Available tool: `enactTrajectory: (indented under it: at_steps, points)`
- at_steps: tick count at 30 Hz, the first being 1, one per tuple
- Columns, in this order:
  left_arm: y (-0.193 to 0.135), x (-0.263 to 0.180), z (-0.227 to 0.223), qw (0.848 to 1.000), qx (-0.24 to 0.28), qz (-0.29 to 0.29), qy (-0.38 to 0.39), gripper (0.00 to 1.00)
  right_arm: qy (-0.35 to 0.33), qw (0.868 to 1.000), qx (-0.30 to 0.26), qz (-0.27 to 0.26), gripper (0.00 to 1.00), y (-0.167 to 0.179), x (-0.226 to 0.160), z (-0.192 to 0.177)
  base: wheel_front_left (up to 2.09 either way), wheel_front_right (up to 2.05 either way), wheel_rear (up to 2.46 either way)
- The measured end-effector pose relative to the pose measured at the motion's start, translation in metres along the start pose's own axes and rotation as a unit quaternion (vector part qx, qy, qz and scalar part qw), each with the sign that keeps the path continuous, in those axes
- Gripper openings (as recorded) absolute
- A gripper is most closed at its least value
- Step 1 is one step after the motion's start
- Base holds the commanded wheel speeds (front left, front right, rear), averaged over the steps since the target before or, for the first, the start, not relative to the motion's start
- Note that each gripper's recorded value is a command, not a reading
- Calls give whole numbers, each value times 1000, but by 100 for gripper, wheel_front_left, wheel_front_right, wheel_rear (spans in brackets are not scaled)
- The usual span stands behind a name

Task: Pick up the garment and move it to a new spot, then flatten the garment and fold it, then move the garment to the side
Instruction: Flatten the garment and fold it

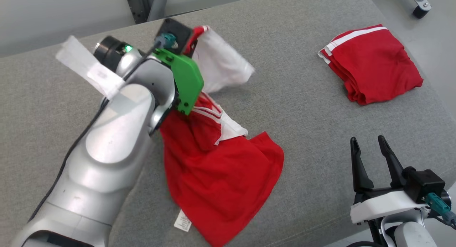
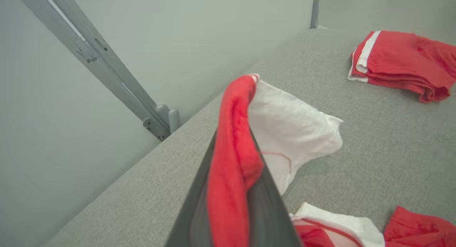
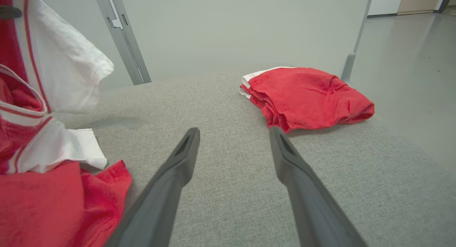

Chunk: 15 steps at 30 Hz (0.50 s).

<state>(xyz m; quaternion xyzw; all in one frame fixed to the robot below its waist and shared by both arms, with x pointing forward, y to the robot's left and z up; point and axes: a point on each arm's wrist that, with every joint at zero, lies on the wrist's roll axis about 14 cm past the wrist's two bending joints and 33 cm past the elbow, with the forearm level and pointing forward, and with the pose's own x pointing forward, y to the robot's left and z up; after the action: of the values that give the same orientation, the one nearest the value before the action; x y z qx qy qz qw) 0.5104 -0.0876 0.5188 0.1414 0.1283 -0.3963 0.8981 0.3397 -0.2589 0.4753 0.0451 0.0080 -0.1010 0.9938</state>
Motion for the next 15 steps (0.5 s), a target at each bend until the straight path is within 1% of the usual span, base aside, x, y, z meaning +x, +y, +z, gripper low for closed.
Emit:
enactTrajectory:
  at_steps: [2,4,6,9,13,14,15]
  points:
    - [11,-5,34,998,-13,13,-53,0,-1,1000,1,2,100,2,0,0,0,0,0]
    - [18,-12,72,994,-17,19,-109,0,-3,1000,2,6,100,4,0,1,0,0,0]
    - [19,-22,109,987,-22,16,-159,0,-4,1000,3,8,100,5,0,2,0,0,0]
    - [18,-40,158,973,-20,12,-232,0,-8,1000,6,8,100,5,-1,4,0,0,0]
    - [5,-69,210,945,-33,-15,-324,0,-14,1000,8,1,100,1,-3,9,0,0,0]
    - [-5,-81,225,933,-50,-41,-353,0,-19,1000,10,-6,100,-5,-4,11,0,0,0]
    - [-11,-88,232,927,-49,-50,-369,0,-20,1000,10,-10,100,-7,-5,12,0,0,0]
